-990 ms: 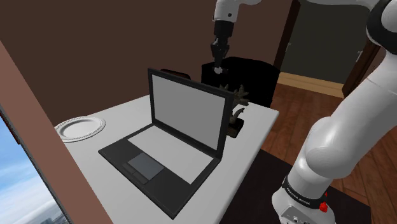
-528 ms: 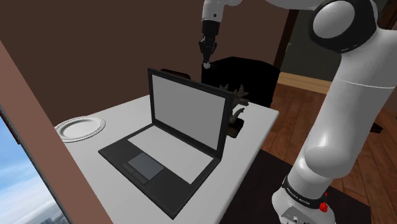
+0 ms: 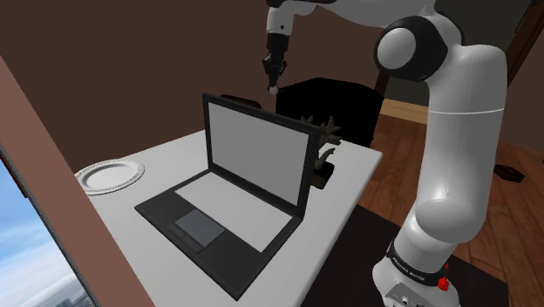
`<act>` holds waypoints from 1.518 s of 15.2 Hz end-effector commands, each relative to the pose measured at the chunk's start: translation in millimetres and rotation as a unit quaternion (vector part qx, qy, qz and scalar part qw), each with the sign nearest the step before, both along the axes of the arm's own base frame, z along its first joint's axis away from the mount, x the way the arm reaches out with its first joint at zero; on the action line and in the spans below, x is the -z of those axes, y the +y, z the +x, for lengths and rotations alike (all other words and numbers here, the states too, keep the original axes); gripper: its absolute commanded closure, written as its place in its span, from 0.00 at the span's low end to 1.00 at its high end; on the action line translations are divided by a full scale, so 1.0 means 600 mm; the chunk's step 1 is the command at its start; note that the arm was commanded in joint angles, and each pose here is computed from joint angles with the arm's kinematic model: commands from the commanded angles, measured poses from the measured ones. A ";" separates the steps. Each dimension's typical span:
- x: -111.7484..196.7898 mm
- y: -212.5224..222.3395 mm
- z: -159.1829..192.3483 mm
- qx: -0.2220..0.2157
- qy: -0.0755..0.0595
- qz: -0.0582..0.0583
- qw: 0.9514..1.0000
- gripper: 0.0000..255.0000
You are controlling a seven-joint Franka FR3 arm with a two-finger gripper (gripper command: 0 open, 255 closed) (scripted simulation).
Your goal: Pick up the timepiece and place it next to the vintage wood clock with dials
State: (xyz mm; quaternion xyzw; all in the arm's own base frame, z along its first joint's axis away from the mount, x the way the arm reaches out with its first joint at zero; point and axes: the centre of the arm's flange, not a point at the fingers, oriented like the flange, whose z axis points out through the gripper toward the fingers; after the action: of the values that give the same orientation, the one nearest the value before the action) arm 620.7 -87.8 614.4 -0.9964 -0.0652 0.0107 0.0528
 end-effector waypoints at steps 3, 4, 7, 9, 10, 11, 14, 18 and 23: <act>0.034 -0.001 0.002 0.000 0.000 0.000 1.000 1.00; 0.043 -0.001 0.002 0.000 0.000 0.000 1.000 1.00; 0.069 -0.001 0.002 0.000 0.000 0.000 1.000 1.00; 0.086 -0.001 0.002 0.000 0.000 0.000 1.000 1.00; 0.095 -0.001 0.002 0.000 0.000 0.000 1.000 1.00; 0.104 -0.001 0.002 0.000 0.000 0.000 1.000 1.00; 0.130 -0.001 0.002 0.000 0.000 0.000 1.000 1.00; 0.166 -0.001 0.002 0.000 0.000 0.000 1.000 1.00; 0.210 -0.001 0.002 0.000 0.000 0.000 1.000 1.00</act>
State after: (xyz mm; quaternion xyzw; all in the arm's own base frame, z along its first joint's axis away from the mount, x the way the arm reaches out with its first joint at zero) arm 622.3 -88.0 494.2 -0.9964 -0.0652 0.0105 0.0528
